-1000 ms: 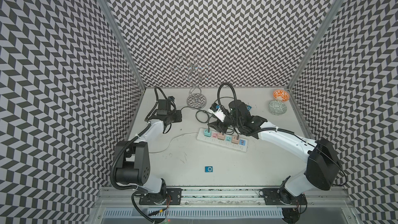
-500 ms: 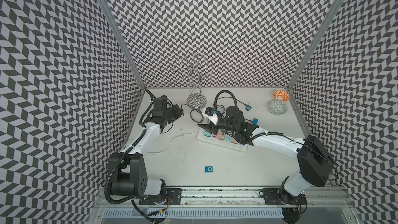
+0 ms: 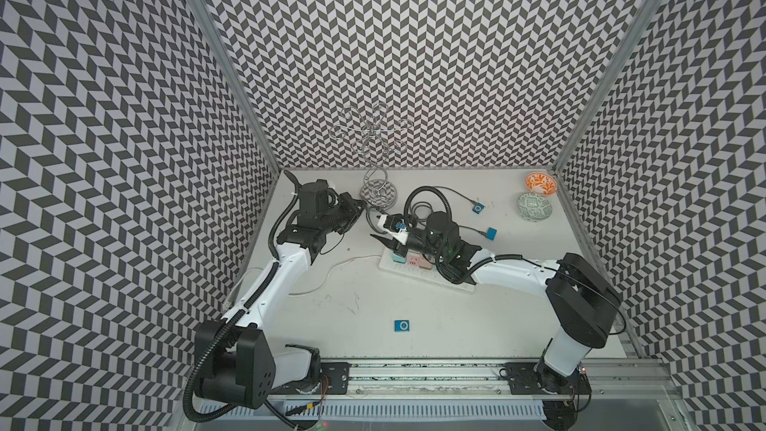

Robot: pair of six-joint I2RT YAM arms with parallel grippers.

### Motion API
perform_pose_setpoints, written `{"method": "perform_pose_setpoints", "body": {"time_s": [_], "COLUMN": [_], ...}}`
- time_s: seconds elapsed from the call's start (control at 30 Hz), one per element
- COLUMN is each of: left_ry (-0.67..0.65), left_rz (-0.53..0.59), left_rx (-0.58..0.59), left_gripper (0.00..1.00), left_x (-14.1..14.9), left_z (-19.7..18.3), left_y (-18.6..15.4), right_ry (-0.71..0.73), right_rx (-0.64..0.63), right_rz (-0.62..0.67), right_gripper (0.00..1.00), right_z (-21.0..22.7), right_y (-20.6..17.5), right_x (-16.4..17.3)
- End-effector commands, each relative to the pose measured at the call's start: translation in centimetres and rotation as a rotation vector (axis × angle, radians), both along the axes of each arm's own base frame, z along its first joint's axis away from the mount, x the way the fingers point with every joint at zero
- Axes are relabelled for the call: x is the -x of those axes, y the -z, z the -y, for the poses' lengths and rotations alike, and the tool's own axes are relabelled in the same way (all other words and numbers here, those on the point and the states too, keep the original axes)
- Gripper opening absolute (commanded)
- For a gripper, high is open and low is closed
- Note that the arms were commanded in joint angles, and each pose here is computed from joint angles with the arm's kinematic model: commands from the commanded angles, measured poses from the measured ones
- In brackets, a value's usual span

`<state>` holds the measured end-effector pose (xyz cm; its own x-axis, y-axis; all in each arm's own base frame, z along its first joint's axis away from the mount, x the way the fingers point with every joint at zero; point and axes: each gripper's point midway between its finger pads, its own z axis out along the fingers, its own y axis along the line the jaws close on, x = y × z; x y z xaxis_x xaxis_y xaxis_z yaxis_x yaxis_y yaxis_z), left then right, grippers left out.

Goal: Charge mp3
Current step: Pick up the charging cable from the center of the board.

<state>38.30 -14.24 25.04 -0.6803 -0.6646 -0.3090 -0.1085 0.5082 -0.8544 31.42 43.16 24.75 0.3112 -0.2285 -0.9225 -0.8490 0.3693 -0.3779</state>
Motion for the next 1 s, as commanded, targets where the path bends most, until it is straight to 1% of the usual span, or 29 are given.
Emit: {"method": "perform_pose_setpoints", "body": {"time_s": [0.0, 0.13, 0.27, 0.43, 0.53, 0.7, 0.97], "left_ry": [0.001, 0.007, 0.014, 0.024, 0.026, 0.028, 0.032], "left_rz": [0.031, 0.030, 0.025, 0.019, 0.023, 0.014, 0.003], "left_rx": [0.061, 0.061, 0.068, 0.075, 0.076, 0.077, 0.078], "left_gripper": [0.00, 0.00, 0.00, 0.00, 0.00, 0.00, 0.00], "left_x": [0.2, 0.4, 0.5, 0.5, 0.6, 0.7, 0.8], "left_z": [0.7, 1.1, 1.6, 2.1, 2.3, 2.5, 2.9], "left_y": [-1.8, -1.9, -1.8, -1.7, -1.8, -1.5, -1.0], "right_ry": [0.070, 0.111, 0.155, 0.129, 0.149, 0.164, 0.212], "right_rx": [-0.059, -0.076, -0.082, -0.082, -0.080, -0.085, -0.111], "right_rz": [0.097, 0.097, 0.100, 0.105, 0.098, 0.109, 0.118], "right_gripper": [0.44, 0.40, 0.40, 0.40, 0.40, 0.36, 0.31], "right_z": [-0.1, 0.2, 0.5, -0.1, -0.2, -0.2, 0.3], "right_y": [-2.1, -2.1, -2.1, -2.0, -1.7, -2.0, -2.6], "right_x": [-1.5, -2.0, -2.8, -2.6, -3.0, -3.4, -4.0]}}
